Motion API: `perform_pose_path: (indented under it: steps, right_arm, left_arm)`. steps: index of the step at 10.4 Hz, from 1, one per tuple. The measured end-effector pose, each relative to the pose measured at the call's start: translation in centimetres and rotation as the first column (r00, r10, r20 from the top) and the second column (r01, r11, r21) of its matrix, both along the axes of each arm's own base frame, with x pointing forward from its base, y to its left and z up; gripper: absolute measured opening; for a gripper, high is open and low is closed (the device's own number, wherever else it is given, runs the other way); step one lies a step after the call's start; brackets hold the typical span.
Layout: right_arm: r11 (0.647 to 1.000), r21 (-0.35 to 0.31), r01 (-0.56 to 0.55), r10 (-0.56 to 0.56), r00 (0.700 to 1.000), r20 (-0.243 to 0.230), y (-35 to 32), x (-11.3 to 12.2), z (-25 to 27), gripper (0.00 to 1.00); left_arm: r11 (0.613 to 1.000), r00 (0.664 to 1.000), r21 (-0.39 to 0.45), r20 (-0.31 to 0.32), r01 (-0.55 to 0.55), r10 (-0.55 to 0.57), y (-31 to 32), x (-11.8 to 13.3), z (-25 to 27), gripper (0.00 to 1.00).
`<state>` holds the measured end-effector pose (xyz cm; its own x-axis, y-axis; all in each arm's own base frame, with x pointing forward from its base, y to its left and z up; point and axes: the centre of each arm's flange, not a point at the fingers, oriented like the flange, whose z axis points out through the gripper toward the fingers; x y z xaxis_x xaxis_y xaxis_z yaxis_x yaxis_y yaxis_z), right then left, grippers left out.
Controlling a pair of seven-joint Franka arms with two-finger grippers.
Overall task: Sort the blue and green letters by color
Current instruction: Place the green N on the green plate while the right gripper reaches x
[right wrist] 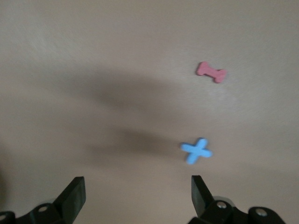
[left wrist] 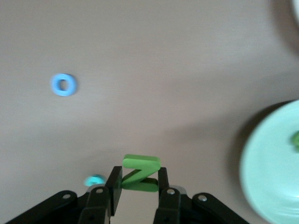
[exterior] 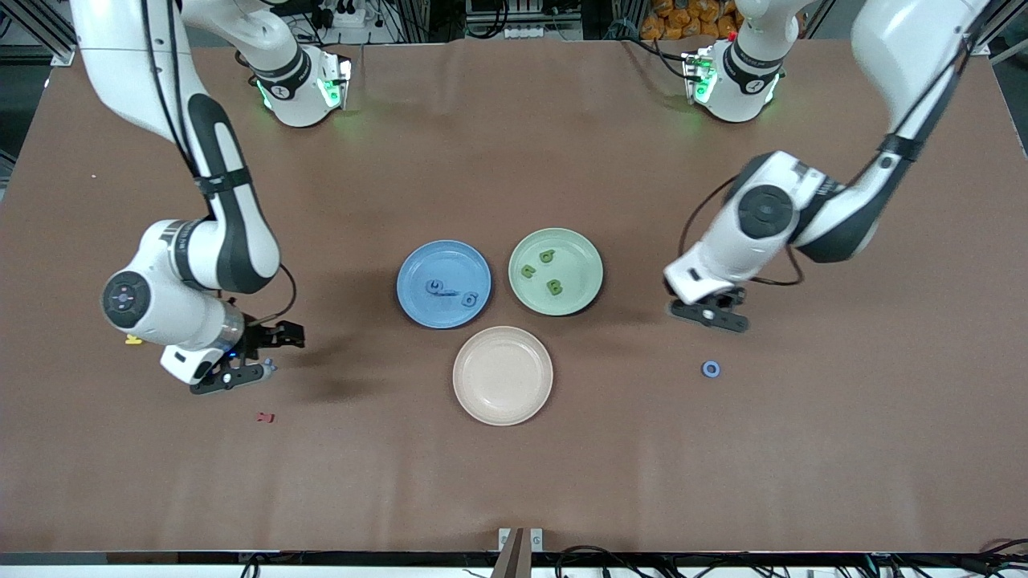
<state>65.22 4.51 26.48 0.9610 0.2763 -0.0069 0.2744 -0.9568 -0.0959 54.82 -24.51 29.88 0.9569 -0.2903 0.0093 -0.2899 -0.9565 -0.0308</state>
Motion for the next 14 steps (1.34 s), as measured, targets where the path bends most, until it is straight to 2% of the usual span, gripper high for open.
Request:
perform_pose_path:
  steps: [1, 3, 6, 8, 10, 12, 13, 14]
  right_arm:
    - [0.996, -0.007, -0.084, 0.084, 0.996, 0.024, -2.1, 0.3, -0.6, 1.00]
    - [0.984, -0.038, -0.176, 0.178, 0.982, 0.062, -4.8, 0.8, -2.7, 1.00]
    - [0.971, -0.077, -0.225, 0.231, 0.970, 0.078, -6.2, 1.2, -5.9, 1.00]
    - [0.966, -0.094, -0.240, 0.249, 0.964, 0.098, -5.9, 1.4, -6.9, 1.00]
    - [0.961, -0.096, -0.258, 0.268, 0.957, 0.114, -4.9, 1.5, -7.5, 1.00]
    - [0.958, -0.095, -0.271, 0.281, 0.952, 0.119, -4.2, 1.3, -8.0, 1.00]
    - [0.953, -0.096, -0.286, 0.296, 0.948, 0.117, -4.1, 1.1, -8.3, 1.00]
    - [0.952, -0.103, -0.287, 0.299, 0.946, 0.123, -4.3, 0.9, -8.6, 1.00]
  left_arm:
    - [1.000, 1.000, -0.012, -0.002, -0.027, 0.027, -3.8, -1.6, 0.0, 0.35]
    - [0.993, 0.994, -0.043, -0.026, -0.107, 0.106, -10.5, -4.5, -0.6, 0.35]
    - [0.982, 0.981, -0.030, -0.063, -0.186, 0.184, -18.0, -8.5, -3.7, 0.35]
    - [0.978, 0.977, -0.005, -0.048, -0.207, 0.207, -19.7, -9.4, -4.9, 0.37]
    - [0.975, 0.975, -0.008, -0.034, -0.222, 0.222, -19.6, -8.5, -4.5, 0.63]
    - [0.964, 0.964, 0.009, -0.007, -0.267, 0.267, -18.2, -5.7, -2.1, 0.91]
    - [0.950, 0.950, 0.017, 0.024, -0.310, 0.310, -16.8, -3.2, 0.8, 1.00]
    - [0.936, 0.935, 0.013, 0.057, -0.351, 0.350, -14.9, -0.8, 3.6, 1.00]
